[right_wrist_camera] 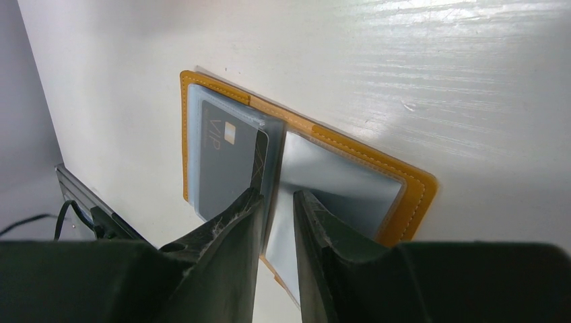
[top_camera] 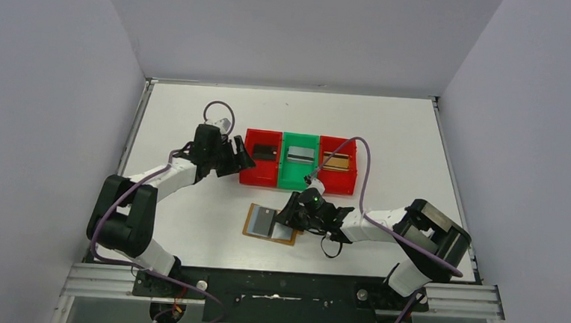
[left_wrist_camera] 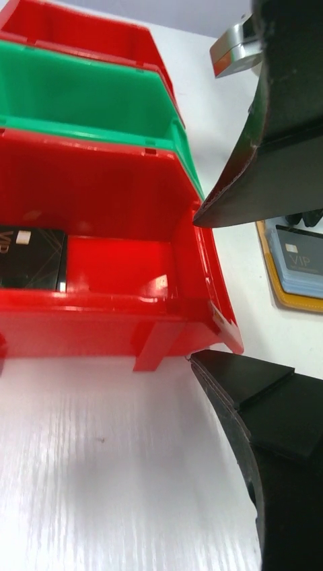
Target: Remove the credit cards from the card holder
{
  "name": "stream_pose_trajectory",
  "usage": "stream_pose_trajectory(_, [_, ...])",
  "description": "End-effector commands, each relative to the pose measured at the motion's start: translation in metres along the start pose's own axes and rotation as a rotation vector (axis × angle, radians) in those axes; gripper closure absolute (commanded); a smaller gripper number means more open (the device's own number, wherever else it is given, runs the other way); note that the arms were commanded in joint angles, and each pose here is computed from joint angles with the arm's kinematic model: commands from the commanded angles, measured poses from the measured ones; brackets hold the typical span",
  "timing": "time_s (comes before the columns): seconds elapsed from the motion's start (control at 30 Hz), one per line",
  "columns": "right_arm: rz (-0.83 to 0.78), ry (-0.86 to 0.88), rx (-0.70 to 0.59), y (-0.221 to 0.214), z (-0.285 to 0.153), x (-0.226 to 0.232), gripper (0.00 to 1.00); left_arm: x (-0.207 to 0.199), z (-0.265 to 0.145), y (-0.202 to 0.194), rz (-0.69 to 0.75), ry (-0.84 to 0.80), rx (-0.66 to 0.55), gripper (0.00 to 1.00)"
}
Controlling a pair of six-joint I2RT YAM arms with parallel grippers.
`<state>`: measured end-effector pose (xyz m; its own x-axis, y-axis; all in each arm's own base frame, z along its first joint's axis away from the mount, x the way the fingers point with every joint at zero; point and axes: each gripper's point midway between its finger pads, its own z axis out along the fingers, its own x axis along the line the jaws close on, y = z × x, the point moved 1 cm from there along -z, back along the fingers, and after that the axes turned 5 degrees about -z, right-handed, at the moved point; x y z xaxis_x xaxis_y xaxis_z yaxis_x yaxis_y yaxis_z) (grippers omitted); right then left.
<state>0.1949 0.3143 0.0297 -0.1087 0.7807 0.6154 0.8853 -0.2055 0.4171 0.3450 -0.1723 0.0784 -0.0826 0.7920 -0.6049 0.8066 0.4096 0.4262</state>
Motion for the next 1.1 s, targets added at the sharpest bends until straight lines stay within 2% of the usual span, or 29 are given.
stream_pose_trajectory(0.0, [-0.008, -0.018, -0.022, 0.003, 0.0, -0.007, 0.74, -0.036, -0.004, 0.025, 0.072, -0.154, -0.064, 0.35])
stream_pose_trajectory(0.37, [-0.016, -0.027, -0.016, 0.002, 0.0, -0.009, 0.74, -0.032, -0.01, 0.0, 0.042, -0.199, -0.013, 0.43])
stream_pose_trajectory(0.67, [-0.012, 0.003, -0.037, 0.008, -0.003, -0.003, 0.73, -0.008, -0.042, -0.001, 0.021, -0.052, -0.134, 0.4])
stream_pose_trajectory(0.83, [0.024, 0.033, -0.045, 0.011, 0.001, 0.003, 0.73, -0.015, -0.06, -0.036, 0.039, -0.078, -0.135, 0.43])
stream_pose_trajectory(1.07, [0.06, 0.019, -0.059, 0.012, 0.004, -0.001, 0.76, -0.04, -0.064, -0.097, 0.119, -0.226, 0.003, 0.45])
